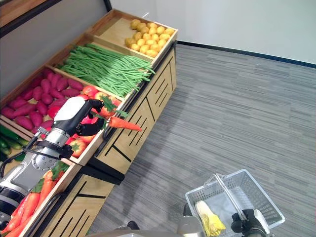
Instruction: Get the vegetables into the basket
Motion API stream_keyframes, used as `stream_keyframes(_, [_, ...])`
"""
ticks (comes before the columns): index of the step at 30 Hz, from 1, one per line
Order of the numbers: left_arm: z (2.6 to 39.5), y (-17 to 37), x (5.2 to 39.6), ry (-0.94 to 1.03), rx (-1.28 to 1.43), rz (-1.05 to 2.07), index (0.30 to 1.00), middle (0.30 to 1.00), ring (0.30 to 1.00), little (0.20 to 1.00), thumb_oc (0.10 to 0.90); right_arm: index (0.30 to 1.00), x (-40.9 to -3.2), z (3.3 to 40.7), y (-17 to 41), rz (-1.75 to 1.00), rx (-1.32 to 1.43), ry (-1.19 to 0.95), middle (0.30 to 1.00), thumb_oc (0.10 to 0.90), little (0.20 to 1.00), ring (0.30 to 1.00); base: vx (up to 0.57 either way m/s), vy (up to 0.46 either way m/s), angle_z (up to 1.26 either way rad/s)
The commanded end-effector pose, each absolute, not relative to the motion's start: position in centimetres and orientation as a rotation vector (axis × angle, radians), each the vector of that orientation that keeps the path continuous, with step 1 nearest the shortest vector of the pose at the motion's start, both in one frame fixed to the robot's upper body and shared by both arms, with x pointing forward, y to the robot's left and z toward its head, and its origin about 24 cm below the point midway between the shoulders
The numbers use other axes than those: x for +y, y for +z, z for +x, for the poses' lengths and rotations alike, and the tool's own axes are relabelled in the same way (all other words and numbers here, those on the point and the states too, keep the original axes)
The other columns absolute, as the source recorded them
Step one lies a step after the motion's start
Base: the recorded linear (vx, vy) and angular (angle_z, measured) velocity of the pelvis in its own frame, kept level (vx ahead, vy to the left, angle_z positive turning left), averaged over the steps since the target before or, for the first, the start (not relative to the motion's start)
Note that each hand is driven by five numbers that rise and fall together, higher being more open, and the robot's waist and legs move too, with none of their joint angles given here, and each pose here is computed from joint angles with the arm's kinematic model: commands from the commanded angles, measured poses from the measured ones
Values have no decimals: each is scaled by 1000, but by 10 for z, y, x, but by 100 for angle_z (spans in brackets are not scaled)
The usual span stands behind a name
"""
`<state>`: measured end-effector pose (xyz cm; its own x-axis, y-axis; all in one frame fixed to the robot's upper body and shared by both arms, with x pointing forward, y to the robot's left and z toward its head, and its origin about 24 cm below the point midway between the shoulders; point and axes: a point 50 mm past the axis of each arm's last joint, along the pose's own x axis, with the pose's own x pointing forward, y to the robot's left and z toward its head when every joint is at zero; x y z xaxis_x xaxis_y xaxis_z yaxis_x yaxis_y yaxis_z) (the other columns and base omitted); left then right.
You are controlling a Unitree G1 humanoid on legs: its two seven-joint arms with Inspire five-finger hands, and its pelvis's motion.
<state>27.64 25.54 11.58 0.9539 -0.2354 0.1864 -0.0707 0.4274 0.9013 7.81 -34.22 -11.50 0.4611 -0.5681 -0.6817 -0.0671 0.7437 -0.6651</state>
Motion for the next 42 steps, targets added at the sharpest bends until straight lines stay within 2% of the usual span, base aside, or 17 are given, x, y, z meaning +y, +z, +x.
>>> stream_keyframes(1, [283,195,264,117,-612,1095,300,300,300,300,400,300,-380,103,-79,-774,891,-501,300,400,300,300,74,14,-88])
stream_keyframes(7, [275,197,268,160,-647,1083,300,300,300,300,400,300,-376,135,-70,-798,805,-460,300,400,300,300,94,60,-105])
stream_keyframes(14, [273,200,261,100,-673,1109,300,300,300,300,400,300,-364,137,-78,-774,816,-411,300,400,300,300,93,279,-79])
stream_keyframes(22, [268,206,269,119,-669,1171,300,300,300,300,400,300,-351,146,-83,-764,800,-376,300,400,300,300,-51,179,-72])
stream_keyframes(32, [267,212,263,63,-681,1216,300,300,300,300,400,300,-364,147,-75,-832,810,-387,300,400,300,300,9,-57,-32])
stream_keyframes(34, [268,207,258,18,-671,1205,300,300,300,300,400,300,-376,163,-55,-890,731,-397,300,400,300,300,88,-260,-30])
stream_keyframes(36, [269,201,251,-24,-667,1158,300,300,300,300,400,300,-378,195,-25,-949,573,-381,300,400,300,300,61,-278,-12])
stream_keyframes(38, [269,200,247,-46,-673,1151,300,300,300,300,400,300,-377,204,-14,-981,516,-361,300,400,300,300,63,-190,-11])
stream_keyframes(39, [269,194,236,-108,-678,1104,300,300,300,300,400,300,-372,230,15,-1056,376,-308,300,400,300,300,80,-181,-12])
stream_keyframes(42, [270,188,220,-172,-694,1026,300,300,300,300,400,300,-346,264,46,-1061,191,-213,300,400,300,300,44,-100,0])
